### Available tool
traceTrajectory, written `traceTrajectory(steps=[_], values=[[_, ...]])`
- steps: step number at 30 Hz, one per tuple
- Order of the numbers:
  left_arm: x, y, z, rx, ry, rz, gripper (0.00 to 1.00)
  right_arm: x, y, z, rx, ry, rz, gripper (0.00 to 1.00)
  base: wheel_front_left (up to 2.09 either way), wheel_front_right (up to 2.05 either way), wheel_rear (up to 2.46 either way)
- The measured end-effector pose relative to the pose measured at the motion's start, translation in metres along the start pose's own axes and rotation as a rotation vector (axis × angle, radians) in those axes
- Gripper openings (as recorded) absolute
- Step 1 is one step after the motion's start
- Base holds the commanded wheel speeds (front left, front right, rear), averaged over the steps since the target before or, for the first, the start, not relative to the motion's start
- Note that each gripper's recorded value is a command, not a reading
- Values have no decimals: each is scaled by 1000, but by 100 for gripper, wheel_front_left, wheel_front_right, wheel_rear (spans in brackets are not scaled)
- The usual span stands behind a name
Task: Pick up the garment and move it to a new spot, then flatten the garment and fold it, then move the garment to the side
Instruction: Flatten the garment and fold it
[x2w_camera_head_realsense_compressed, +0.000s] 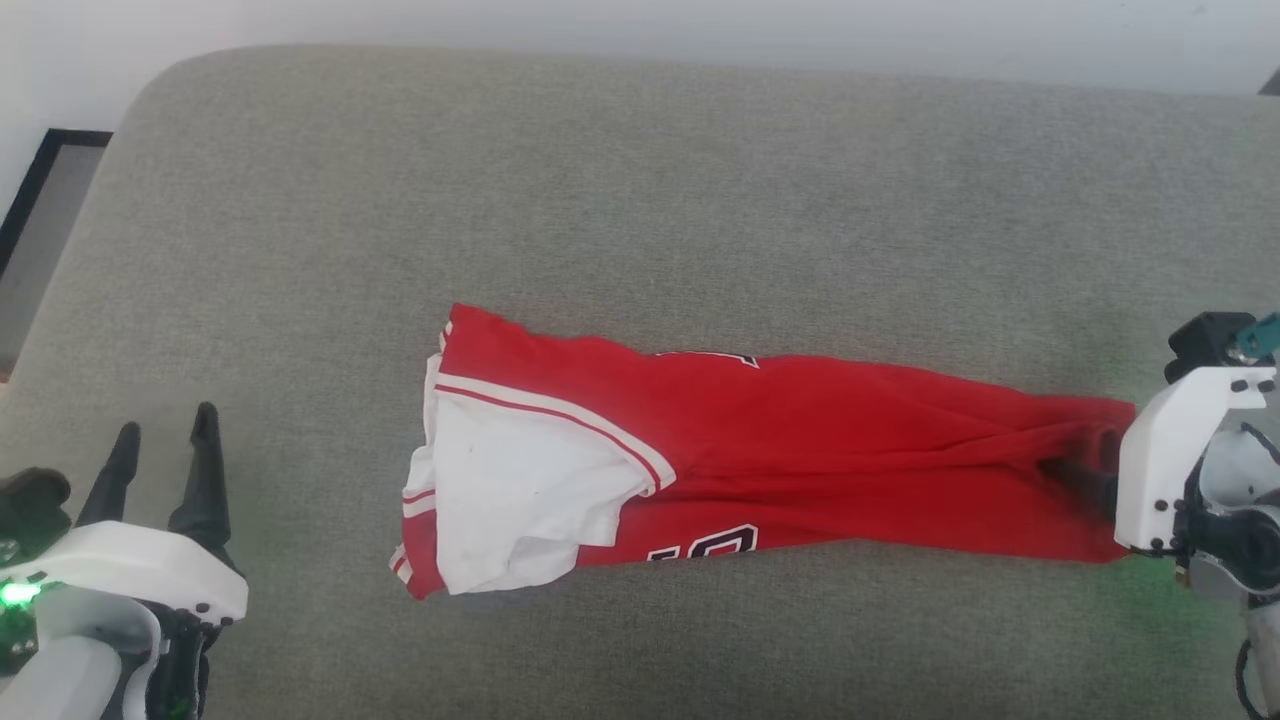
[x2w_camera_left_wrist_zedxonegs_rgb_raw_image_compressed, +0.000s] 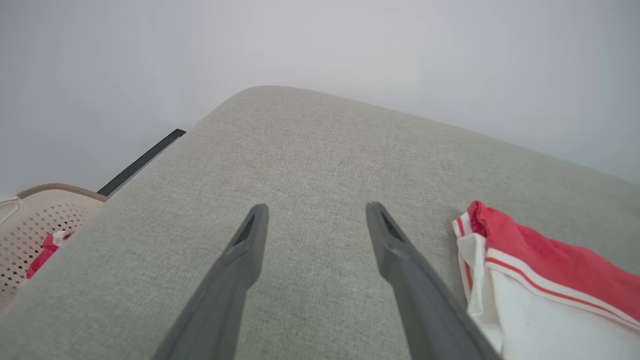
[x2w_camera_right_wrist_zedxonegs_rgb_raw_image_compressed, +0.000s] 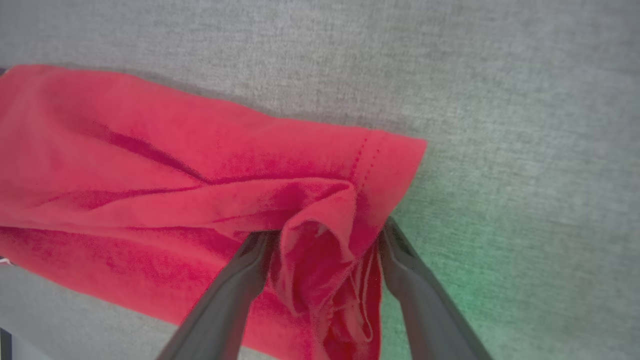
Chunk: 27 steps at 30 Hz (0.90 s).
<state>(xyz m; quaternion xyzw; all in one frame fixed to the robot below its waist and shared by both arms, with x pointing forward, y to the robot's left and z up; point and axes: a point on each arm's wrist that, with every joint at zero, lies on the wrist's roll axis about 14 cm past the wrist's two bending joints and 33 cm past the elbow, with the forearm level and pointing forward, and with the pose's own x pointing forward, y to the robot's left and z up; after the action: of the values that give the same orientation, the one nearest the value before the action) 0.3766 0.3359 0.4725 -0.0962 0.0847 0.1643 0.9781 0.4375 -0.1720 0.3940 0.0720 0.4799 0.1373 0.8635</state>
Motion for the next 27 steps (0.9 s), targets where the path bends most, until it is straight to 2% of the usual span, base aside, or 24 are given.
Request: traceTrajectory(steps=[7, 9, 14, 19, 23, 27], values=[[-7, 15, -2, -37, -33, 49, 100, 17, 6, -4, -12, 69, 11, 100, 0, 0, 0], [-10, 19, -3, -35, -42, 59, 100, 20, 9, -5, -21, 89, 20, 0, 0, 0, 0], [-14, 27, 1, -69, -87, 87, 100, 24, 17, -3, 7, 89, 61, 0, 0, 0, 0], [-16, 29, -2, -77, -100, 95, 100, 20, 10, 5, 36, 55, 61, 0, 0, 0, 0], [-16, 26, -6, -92, -101, 88, 100, 11, -9, 15, 70, 8, 28, 0, 0, 0, 0], [-12, 19, -12, -95, -93, 71, 100, -2, -44, 19, 119, -20, -49, 0, 0, 0, 0]])
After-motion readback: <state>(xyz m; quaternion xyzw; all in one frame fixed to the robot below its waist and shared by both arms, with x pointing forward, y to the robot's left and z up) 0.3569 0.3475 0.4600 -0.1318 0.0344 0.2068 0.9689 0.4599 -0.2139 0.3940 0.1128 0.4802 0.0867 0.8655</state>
